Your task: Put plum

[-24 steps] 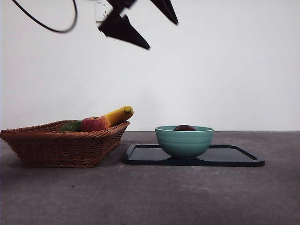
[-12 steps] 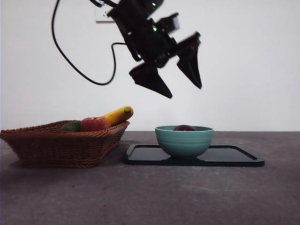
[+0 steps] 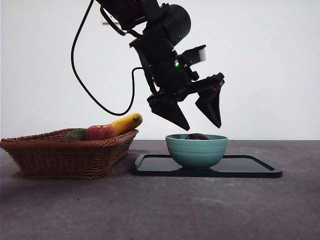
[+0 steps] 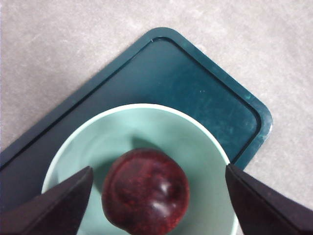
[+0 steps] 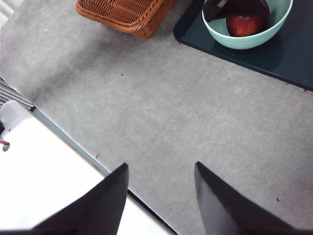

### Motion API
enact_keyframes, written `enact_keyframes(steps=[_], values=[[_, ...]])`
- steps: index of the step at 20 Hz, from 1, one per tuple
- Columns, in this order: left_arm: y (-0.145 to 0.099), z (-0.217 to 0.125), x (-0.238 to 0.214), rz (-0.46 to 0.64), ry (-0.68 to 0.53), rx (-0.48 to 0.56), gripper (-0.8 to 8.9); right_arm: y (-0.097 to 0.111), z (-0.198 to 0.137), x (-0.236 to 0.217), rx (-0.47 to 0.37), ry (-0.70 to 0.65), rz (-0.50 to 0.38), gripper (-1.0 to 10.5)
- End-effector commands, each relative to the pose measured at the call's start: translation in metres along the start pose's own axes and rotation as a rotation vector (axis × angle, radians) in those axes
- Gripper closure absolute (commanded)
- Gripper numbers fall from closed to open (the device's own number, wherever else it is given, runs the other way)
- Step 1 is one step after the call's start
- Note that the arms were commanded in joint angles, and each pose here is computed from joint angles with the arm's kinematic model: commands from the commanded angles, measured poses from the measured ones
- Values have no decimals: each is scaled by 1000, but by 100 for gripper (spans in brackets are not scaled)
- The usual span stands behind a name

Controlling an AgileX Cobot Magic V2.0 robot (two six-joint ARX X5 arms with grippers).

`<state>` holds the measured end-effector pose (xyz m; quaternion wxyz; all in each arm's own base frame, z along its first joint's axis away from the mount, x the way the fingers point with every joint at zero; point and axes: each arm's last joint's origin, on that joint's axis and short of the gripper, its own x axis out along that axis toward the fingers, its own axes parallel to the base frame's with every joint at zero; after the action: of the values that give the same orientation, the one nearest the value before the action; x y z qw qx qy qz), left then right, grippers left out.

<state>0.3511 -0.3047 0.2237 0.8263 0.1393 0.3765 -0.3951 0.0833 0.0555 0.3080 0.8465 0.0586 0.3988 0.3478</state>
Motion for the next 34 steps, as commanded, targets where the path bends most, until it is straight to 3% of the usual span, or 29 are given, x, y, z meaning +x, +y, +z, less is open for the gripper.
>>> enact_keyframes(steps=[1, 11, 19, 25, 34], values=[[-3, 0, 13, -6, 9, 32, 386, 1, 1, 1, 4, -2, 6, 730], [-3, -10, 29, -13, 62, 53, 387, 1, 1, 0, 4, -2, 5, 730], [-3, -14, 30, -3, 97, 76, 510, 1, 1, 1, 4, -3, 5, 730], [-3, -14, 29, -2, 105, 74, 513, 1, 1, 0, 3, -3, 5, 730], [-5, 23, 0, 4, 48, 74, 512, 1, 1, 0, 3, -3, 5, 730]])
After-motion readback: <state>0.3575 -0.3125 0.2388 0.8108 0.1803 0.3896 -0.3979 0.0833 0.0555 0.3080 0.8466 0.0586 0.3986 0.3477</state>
